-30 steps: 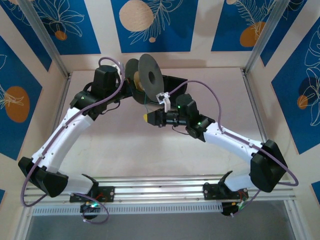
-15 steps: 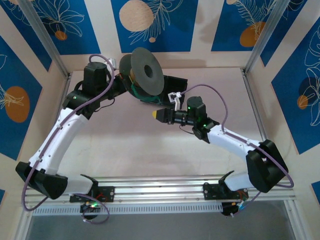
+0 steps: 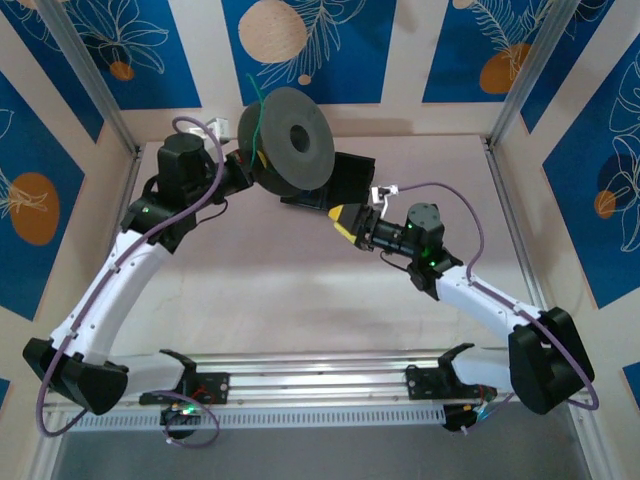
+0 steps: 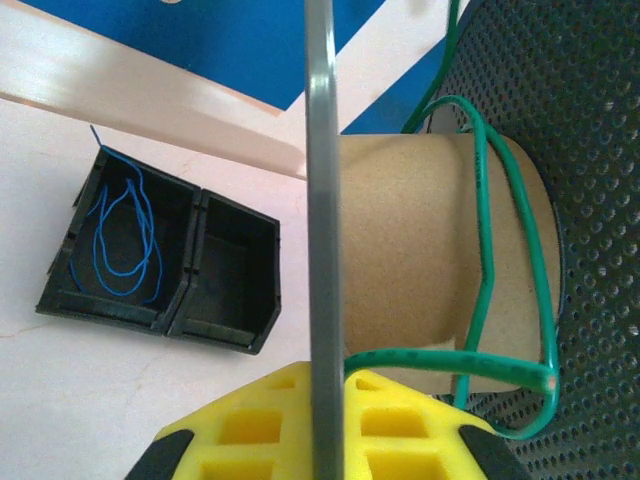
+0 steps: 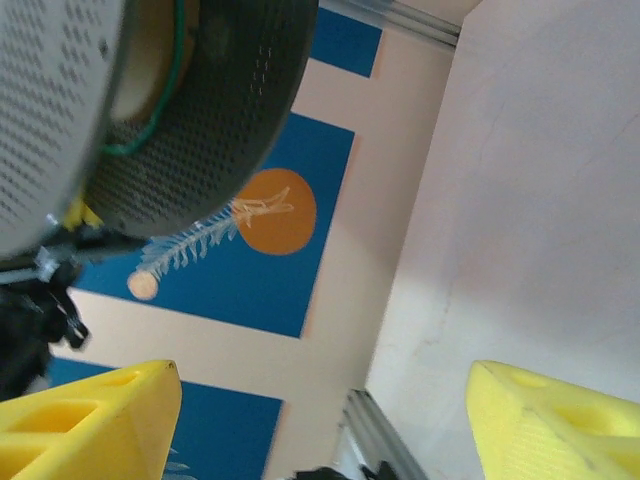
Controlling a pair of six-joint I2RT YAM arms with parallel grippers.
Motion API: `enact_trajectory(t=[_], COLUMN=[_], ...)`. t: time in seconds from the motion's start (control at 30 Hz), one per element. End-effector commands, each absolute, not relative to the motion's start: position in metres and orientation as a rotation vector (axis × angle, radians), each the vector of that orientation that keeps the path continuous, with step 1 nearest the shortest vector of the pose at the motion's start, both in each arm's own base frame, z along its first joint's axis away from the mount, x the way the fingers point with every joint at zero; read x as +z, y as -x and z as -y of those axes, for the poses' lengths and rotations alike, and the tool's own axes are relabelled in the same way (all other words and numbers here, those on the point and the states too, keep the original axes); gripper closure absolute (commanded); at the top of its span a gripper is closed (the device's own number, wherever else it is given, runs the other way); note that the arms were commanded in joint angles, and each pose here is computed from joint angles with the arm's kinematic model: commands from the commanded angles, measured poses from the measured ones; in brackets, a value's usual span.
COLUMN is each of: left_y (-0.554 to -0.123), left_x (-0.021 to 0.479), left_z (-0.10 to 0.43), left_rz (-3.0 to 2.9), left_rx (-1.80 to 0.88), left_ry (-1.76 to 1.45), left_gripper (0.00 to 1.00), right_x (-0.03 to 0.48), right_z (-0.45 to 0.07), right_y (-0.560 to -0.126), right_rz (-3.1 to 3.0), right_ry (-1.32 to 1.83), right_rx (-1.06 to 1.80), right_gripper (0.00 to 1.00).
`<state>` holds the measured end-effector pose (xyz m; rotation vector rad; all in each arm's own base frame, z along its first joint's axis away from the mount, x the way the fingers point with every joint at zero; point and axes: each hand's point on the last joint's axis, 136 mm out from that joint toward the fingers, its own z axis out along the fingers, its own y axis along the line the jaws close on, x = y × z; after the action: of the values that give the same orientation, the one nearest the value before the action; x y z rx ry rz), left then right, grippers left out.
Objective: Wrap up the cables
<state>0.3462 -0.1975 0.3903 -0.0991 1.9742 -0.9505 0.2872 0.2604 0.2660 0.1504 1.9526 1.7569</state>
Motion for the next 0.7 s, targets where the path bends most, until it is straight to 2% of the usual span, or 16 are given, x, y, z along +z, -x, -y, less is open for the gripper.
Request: enact_trajectory(t=[0.0, 0.13, 0.27, 0.37, 0.5, 0.67], left_y=[-0.338, -0.337, -0.337, -0.338, -0.339, -0.338], left_x=[0.451, 0.449, 0.436, 0.428, 0.421, 0.417], left_z=[0.189, 0.186, 0.186, 0.185, 0.187, 0.19], left_rz=[-1.719, -1.675, -1.702, -1.721, -1.738, -1.756], left_rx=[-0.959, -0.905, -0.843, -0.797, -0.764, -0.699], left_ry=[0.012, -0.023, -0.058, -0.069, -0.076, -0.096], left_gripper=[1.0, 1.0, 1.0, 1.0, 1.0, 1.0], right_x=[0.284, 0.321, 0.383, 0.428, 0.46, 0.465], right_z=[-0.259, -0.266, -0.279, -0.294, -0.314, -0.341], right_y=[-0.281, -0.273, -0.256, -0.242, -0.239, -0.256], right_rz=[-1.913, -1.852, -1.799, -1.769, -1.763, -1.825], right_ry=[-0.238, -0.176, 0.036, 0.215, 0.332, 0.362], right_rx=[1.89, 1.915, 1.851, 1.752, 1.583, 1.483], right_gripper=[0.23, 0.29, 0.46, 0.51, 0.49, 0.53])
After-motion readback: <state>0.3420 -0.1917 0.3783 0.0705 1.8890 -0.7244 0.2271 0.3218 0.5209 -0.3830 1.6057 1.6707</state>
